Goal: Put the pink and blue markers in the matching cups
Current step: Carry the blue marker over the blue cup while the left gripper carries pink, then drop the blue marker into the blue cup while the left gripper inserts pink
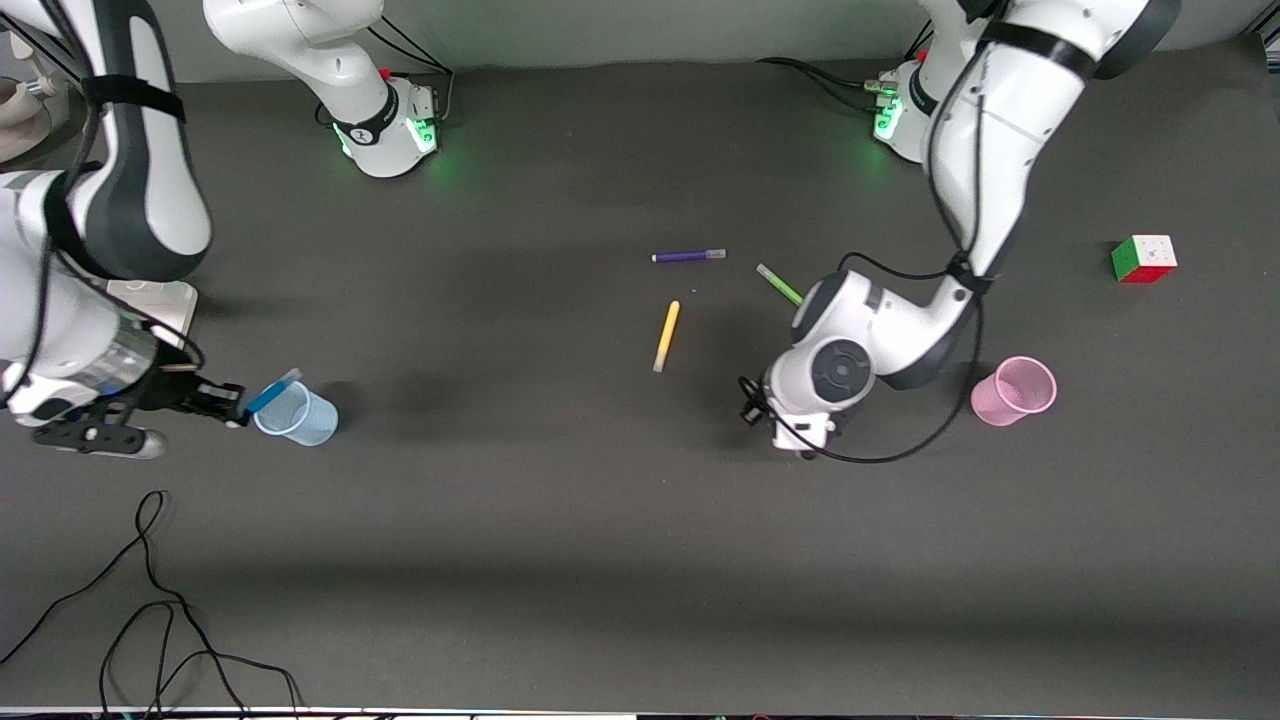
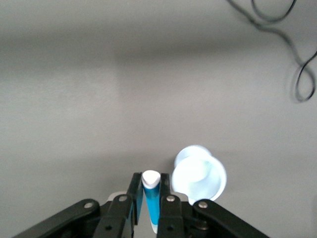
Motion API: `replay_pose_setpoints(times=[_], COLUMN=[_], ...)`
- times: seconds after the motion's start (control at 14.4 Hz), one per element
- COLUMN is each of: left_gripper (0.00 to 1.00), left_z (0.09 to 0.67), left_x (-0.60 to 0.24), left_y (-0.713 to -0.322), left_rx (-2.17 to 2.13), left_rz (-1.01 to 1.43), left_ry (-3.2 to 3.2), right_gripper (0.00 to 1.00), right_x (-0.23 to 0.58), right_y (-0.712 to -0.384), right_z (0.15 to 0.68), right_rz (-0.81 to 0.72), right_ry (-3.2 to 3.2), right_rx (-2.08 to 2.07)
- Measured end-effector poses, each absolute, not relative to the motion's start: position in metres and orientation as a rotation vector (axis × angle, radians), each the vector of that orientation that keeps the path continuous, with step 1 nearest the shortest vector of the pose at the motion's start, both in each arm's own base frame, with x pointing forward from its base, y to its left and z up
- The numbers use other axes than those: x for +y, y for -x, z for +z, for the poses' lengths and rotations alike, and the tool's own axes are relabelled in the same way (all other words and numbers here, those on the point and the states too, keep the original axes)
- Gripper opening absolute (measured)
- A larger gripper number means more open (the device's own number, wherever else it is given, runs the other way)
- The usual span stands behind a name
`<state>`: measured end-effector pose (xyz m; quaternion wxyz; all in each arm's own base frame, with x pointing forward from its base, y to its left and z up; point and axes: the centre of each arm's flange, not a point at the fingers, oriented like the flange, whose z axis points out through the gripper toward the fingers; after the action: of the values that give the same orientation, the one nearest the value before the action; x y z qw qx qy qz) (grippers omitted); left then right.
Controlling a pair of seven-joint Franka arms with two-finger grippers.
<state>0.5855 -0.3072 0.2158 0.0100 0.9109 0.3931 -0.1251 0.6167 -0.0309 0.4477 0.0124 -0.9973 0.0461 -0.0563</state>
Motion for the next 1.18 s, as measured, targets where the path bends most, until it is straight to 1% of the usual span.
replay_pose_setpoints(times=[0.14, 0.35, 0.56, 0.7, 0.9, 0.97, 1.11, 1.18], left_gripper=[0.18, 0.18, 0.18, 0.18, 0.18, 0.18, 0.18, 0.18], left_z=[0.260, 0.338, 0.405, 0.433, 0.441, 0.438, 0.427, 0.419], left_x=[-0.276, -0.220, -0.146, -0.084, 0.003, 0.025, 0.056, 0.069], left_y=[-0.610, -0.644, -0.667, -0.674, -0.674, -0.672, -0.669, -0.667], left_rx=[1.273, 1.279, 1.221, 1.170, 1.109, 1.092, 1.081, 1.074], left_rz=[-0.406, -0.454, -0.556, -0.636, -0.712, -0.732, -0.771, -0.791], left_ry=[-2.844, -2.861, -2.818, -2.747, -2.607, -2.560, -2.474, -2.430], right_gripper=[0.17, 0.17, 0.17, 0.17, 0.21, 0.27, 0.42, 0.55], right_x=[-0.051, -0.059, -0.061, -0.062, -0.062, -0.062, -0.060, -0.058], right_y=[-0.615, -0.605, -0.588, -0.578, -0.570, -0.570, -0.571, -0.571], right_z=[0.435, 0.399, 0.362, 0.346, 0.335, 0.335, 0.339, 0.344], right_rz=[-0.255, -0.337, -0.380, -0.373, -0.358, -0.359, -0.363, -0.346], right_ry=[3.120, 3.132, 3.141, 3.145, 3.147, 3.147, 3.143, 3.139], right_rx=[0.066, 0.022, -0.001, 0.003, 0.003, 0.003, -0.002, -0.007])
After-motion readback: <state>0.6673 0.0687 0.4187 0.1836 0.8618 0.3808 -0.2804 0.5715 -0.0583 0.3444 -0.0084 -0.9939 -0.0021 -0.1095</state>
